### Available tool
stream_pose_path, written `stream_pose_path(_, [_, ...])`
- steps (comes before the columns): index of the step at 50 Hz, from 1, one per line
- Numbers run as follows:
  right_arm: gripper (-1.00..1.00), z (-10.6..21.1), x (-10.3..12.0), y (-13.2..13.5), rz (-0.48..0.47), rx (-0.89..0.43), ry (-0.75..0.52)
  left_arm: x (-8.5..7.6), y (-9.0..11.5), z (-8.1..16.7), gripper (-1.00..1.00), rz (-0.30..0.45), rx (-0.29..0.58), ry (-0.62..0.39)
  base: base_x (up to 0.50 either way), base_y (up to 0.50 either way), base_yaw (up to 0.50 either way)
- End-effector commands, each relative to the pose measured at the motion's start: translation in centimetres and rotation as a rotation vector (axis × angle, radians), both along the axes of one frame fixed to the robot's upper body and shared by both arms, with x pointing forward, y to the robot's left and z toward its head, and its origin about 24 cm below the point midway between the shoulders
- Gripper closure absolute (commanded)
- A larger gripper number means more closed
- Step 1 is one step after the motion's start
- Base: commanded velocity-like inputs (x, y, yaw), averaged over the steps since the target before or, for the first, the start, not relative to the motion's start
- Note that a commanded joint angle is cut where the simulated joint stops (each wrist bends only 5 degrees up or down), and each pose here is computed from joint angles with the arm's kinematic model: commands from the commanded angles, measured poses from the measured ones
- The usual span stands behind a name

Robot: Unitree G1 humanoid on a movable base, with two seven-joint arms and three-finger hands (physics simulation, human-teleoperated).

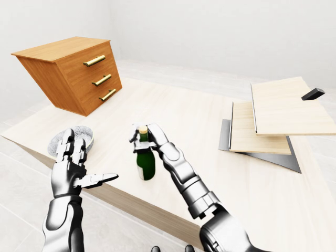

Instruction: Put the wine bottle on the wine rack.

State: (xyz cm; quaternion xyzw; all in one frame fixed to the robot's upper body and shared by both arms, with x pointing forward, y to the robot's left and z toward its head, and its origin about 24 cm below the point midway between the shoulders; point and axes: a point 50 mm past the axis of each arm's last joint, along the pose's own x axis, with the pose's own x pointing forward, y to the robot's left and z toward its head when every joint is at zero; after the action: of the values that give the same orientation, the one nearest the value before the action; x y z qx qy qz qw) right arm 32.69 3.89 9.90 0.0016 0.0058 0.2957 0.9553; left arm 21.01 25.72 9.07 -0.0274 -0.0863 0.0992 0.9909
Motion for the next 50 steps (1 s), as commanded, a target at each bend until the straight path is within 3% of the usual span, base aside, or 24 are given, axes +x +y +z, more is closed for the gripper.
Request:
stream_pose_path(1, [1.0,-0.2,-0.2,0.0,0.003,0.004,0.005,0.0,0.0,0.0,-1.0,0.0,-0.001,0.001,0.0,0.0,0.0])
stream_pose_path(22, [1.0,0.3,-0.5,-0.5,-0.006,0.02,-0.008,0.1,-0.1,-0.1,-1.0,-0.004,-0.002,0.004,0.0,0.0,0.0])
stream_pose_path(50, [1.0,7.1,1.6,-6.0,-0.163,0.182,-0.235,0.4,-0.8,-0.7,-1.0,-0.022,-0.007,0.027,0.0,0.0,0.0])
